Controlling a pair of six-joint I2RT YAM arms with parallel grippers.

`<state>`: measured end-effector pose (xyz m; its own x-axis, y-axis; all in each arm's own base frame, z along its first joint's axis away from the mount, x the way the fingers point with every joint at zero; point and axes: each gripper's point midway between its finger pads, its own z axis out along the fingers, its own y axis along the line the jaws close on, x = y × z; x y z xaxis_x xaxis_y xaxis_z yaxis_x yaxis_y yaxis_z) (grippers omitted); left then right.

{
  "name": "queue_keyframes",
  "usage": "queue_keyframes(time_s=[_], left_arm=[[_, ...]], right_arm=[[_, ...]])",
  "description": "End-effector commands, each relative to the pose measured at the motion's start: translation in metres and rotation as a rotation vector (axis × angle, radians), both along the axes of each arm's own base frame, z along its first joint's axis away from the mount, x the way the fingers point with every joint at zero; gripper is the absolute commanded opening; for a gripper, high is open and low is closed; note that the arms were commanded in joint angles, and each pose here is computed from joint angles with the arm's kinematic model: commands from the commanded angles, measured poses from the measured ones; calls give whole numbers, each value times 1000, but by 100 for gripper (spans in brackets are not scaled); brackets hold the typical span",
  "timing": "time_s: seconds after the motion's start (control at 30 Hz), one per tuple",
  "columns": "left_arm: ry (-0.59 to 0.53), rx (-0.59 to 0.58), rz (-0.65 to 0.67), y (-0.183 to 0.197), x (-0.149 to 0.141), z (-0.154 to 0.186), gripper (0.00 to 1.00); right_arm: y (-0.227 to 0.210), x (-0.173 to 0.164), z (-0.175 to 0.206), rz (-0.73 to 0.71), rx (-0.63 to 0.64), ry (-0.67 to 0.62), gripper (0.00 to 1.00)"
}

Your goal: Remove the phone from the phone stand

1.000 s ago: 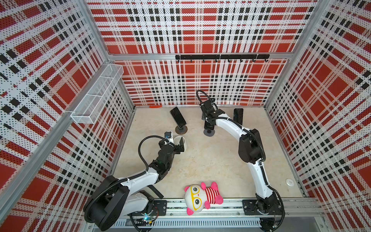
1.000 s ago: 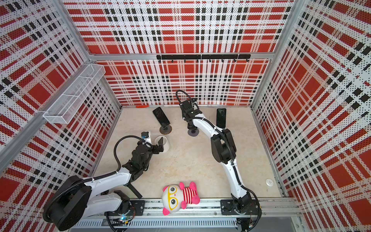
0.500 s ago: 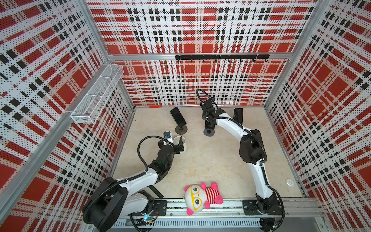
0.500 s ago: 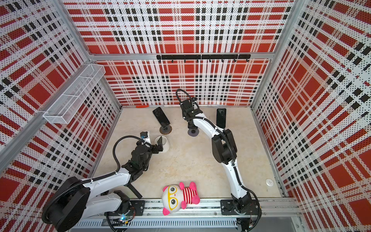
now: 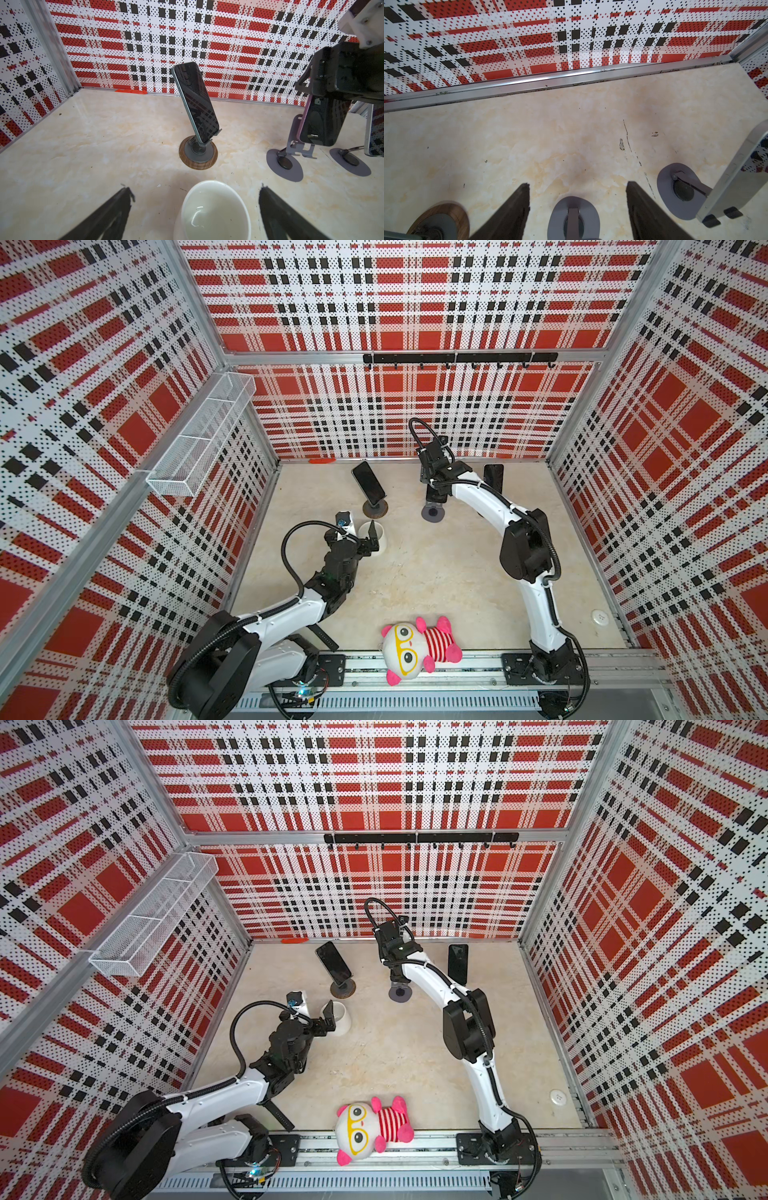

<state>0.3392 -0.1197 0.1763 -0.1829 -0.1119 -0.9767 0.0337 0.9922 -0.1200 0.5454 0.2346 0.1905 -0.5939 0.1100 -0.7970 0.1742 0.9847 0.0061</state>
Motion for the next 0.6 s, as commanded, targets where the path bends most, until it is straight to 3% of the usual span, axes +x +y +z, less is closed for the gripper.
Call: queue_keyframes(time_s=[0.0,0.57], left_arm=[[-18,-10,22,4,-2,3,98],[-22,-28,2,0,-2,7,98]], right_arm=[[-4,-9,57,-2,31,-87,73],[-8,-55,72,94,101,-2,73]])
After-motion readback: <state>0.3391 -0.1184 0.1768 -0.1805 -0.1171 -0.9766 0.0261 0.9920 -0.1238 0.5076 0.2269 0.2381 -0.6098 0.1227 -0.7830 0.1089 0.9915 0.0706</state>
